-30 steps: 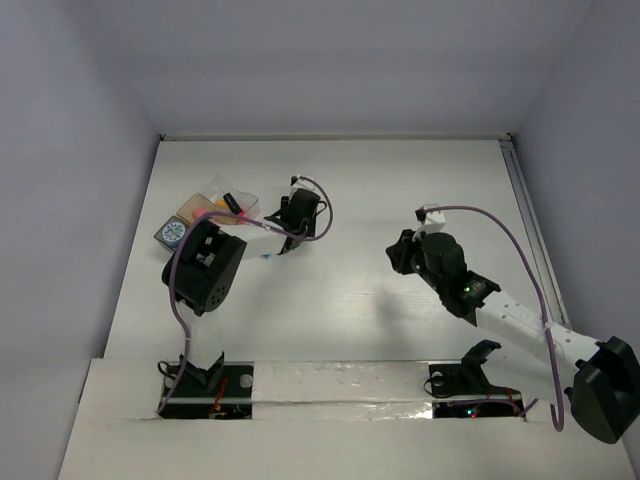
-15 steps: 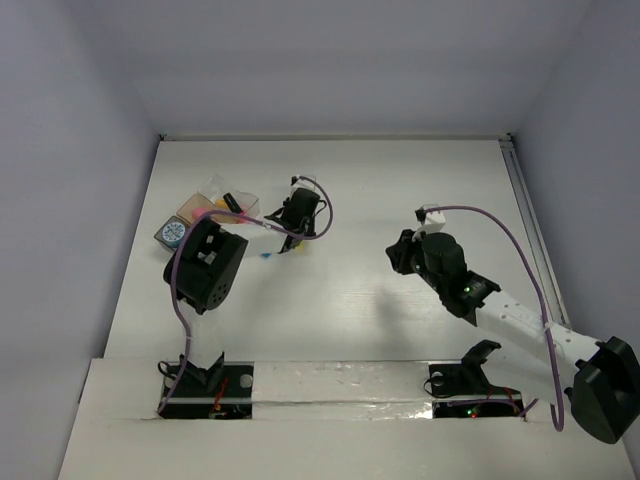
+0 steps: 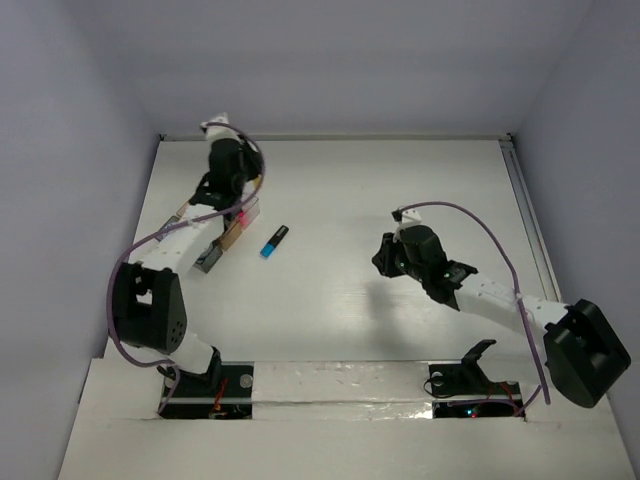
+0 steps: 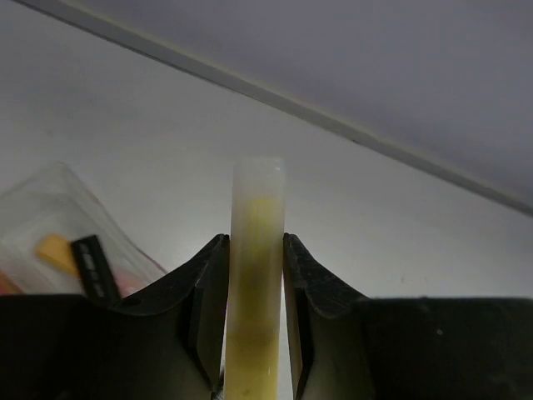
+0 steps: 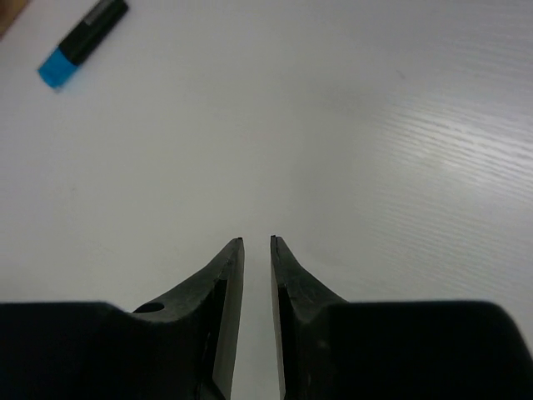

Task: Sort the stationery into containers
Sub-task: Place the pen in the storage box.

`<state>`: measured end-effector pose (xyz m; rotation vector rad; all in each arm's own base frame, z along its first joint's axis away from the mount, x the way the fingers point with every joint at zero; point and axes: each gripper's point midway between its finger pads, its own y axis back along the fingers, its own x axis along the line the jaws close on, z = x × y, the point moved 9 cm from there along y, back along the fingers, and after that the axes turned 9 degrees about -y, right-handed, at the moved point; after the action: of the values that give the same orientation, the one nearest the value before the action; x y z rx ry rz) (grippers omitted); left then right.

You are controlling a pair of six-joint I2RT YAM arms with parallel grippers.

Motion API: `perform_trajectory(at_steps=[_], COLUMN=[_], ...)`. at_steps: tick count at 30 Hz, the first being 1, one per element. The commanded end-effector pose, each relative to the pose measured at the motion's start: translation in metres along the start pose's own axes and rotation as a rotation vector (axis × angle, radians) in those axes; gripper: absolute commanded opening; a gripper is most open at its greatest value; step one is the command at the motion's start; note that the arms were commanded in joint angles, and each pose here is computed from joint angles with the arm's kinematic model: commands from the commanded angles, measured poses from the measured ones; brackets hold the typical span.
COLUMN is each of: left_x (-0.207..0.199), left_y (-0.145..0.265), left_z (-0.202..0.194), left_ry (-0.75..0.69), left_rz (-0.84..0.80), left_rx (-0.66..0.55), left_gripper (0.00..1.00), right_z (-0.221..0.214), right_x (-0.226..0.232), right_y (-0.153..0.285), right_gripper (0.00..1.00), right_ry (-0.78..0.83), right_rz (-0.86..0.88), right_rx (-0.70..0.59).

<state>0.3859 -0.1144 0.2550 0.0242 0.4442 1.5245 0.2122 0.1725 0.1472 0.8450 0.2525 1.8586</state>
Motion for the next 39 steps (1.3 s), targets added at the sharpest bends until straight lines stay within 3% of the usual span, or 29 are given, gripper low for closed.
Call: perform_trajectory(at_steps=[1, 5, 10, 18, 24, 32, 39], left_x=[0.045, 0.089, 0.107, 0.121, 0.125, 0.126, 0.128], left_y=[-0.002, -0.005, -0.017, -0.03, -0.035, -0.043, -0.046], left_z=[0.019, 0.018, 0.006, -0.017, -0.035, -0.054, -0.061], left_ry=[0.145, 0.237, 0.244, 0.302, 0.338, 0.384, 0.391], left_rz=[0.105, 0.196, 0.291, 0.368, 0.373, 0.354, 0.359], left_rx=[-0.02, -0.021, -0.003, 0.01, 0.018, 0.038, 0.04], left_gripper=[0.0, 0.0, 0.0, 0.0, 0.0, 0.0, 0.11], right_z=[0.037, 0.042, 0.042, 0.018, 0.019, 0.0, -0.008], right_x=[0.044, 0.069, 0.104, 0.146, 0.169, 0.166, 0.166], right_y=[-0.002, -0.022, -0.054, -0.115, -0.158, -0.206, -0.225], right_gripper=[0.26, 0.37, 0.65, 0.83, 0.85, 0.84, 0.84], right_ry=[-0.02, -0.045, -0.047, 0.013, 0.0, 0.051, 0.056], right_rz=[0.161, 0.231, 0.293, 0.215, 0.16, 0.026, 0.001], right_rx=[-0.063, -0.003, 0.056, 0.151, 0.129, 0.162, 0.183])
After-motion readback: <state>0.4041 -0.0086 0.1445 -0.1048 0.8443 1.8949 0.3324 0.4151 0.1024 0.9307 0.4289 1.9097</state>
